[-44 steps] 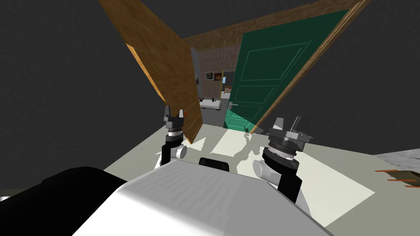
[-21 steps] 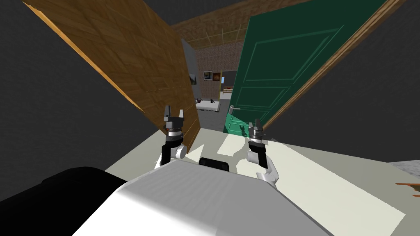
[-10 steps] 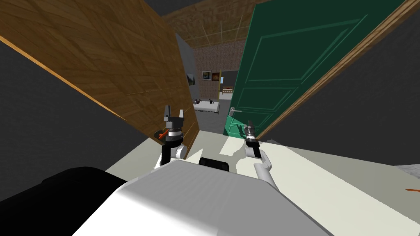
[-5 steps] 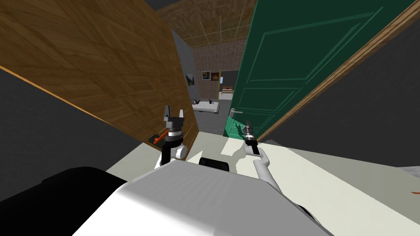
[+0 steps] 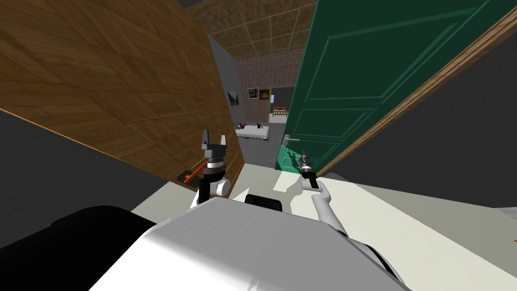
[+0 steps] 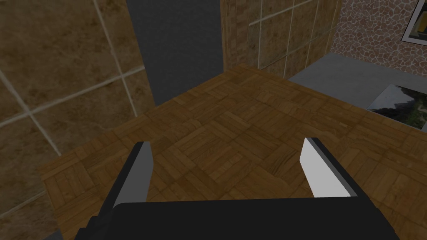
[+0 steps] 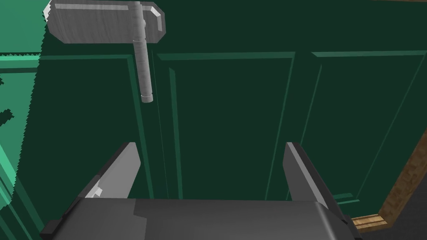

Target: Pull the door open

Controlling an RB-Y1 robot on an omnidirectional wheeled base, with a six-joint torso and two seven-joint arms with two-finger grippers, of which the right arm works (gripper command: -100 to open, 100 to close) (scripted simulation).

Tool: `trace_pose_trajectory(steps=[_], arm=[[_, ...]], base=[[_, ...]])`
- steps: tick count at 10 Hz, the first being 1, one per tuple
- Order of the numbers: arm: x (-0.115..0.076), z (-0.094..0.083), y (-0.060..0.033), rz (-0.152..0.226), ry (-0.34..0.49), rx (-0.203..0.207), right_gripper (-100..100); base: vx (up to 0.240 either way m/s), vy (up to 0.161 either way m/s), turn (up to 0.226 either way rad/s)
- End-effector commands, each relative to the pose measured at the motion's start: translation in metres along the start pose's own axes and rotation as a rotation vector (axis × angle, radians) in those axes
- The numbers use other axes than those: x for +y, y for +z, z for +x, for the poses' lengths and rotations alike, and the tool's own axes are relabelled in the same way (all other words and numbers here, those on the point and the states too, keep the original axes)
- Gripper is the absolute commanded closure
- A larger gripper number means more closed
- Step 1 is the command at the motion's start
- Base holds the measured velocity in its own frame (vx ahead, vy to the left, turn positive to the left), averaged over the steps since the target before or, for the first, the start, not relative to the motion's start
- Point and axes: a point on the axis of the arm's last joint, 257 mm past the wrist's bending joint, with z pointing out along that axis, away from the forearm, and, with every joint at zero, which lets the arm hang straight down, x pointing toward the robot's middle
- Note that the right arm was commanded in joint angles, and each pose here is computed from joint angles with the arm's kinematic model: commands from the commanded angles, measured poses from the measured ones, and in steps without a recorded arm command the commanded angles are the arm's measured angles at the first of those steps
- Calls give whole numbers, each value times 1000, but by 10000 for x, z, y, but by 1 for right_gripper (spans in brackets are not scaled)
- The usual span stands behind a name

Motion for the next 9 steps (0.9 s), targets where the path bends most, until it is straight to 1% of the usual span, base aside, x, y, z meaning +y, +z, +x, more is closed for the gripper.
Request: trace_pose_trajectory(steps=[1,4,9], arm=[[-59,-3,19,11,4,0,-100],[-230,-40,82,56,15,0,-100],[-482,-102,156,125,32,-4,-100]], base=[[59,14,-6],[73,8,-10],[102,12,-11]])
